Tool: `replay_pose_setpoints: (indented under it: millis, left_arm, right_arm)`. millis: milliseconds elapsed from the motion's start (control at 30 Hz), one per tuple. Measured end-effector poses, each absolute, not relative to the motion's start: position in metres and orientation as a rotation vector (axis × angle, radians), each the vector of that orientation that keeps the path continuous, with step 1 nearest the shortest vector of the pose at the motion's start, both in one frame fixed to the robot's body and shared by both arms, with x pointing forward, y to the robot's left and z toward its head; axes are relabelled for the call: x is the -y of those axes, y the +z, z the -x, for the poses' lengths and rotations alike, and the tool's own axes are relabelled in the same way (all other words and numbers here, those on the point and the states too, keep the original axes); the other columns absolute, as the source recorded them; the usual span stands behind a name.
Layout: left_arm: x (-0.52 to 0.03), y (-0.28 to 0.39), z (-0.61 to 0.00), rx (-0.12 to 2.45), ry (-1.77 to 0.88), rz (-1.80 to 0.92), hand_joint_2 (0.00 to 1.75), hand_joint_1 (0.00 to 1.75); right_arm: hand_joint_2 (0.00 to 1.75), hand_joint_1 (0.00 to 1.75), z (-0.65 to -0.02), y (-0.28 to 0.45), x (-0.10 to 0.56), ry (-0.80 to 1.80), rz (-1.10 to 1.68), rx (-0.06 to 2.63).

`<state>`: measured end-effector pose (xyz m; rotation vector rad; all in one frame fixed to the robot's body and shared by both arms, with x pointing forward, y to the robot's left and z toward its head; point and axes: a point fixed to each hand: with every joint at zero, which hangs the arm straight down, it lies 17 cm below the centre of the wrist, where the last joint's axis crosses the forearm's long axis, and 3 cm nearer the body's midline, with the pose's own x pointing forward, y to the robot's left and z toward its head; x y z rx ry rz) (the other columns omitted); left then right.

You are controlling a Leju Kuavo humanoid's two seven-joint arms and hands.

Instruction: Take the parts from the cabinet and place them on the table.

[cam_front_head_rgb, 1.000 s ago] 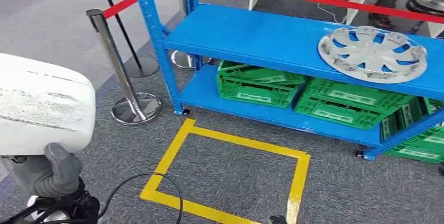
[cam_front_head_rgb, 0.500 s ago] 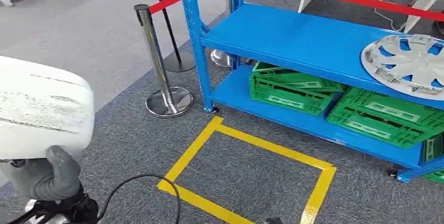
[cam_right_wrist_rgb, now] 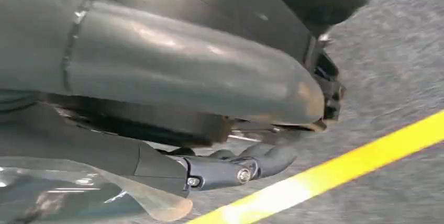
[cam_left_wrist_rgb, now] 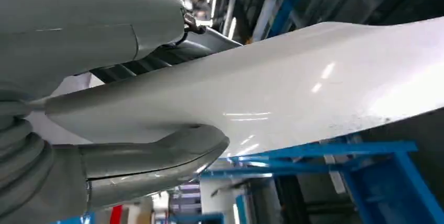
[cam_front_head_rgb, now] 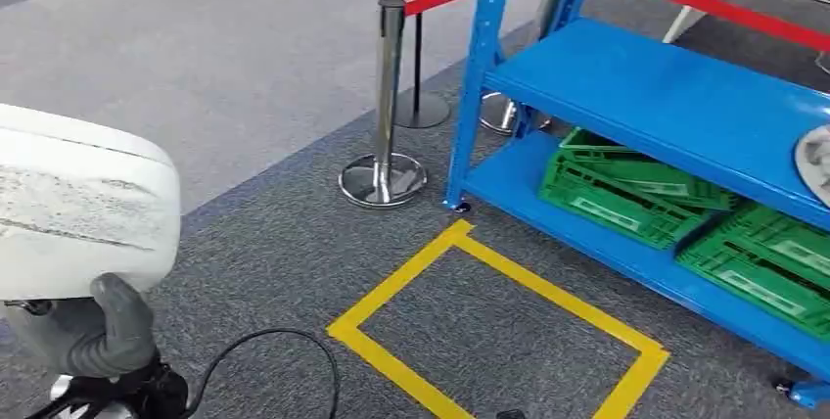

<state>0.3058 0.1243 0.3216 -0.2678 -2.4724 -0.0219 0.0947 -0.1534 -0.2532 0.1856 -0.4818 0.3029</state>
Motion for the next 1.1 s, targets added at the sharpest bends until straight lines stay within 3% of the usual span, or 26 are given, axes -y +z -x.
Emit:
replay_pose_setpoints:
  millis: [533,1100]
  left_arm:
    - [-0.130,0.315,-0.306,2.451,0.008,0.243,1.75,1.75]
    - [-0.148,0.325,-0.303,2.507,0.018,0.037,1.75,1.75]
  right_arm:
    - [0.00,0.00,-0.091,-0.253,0.149,0.259,-0.187,0.475]
    - [0.00,0.00,-0.104,-0.251,0.156,0.238,-0.188,0.502]
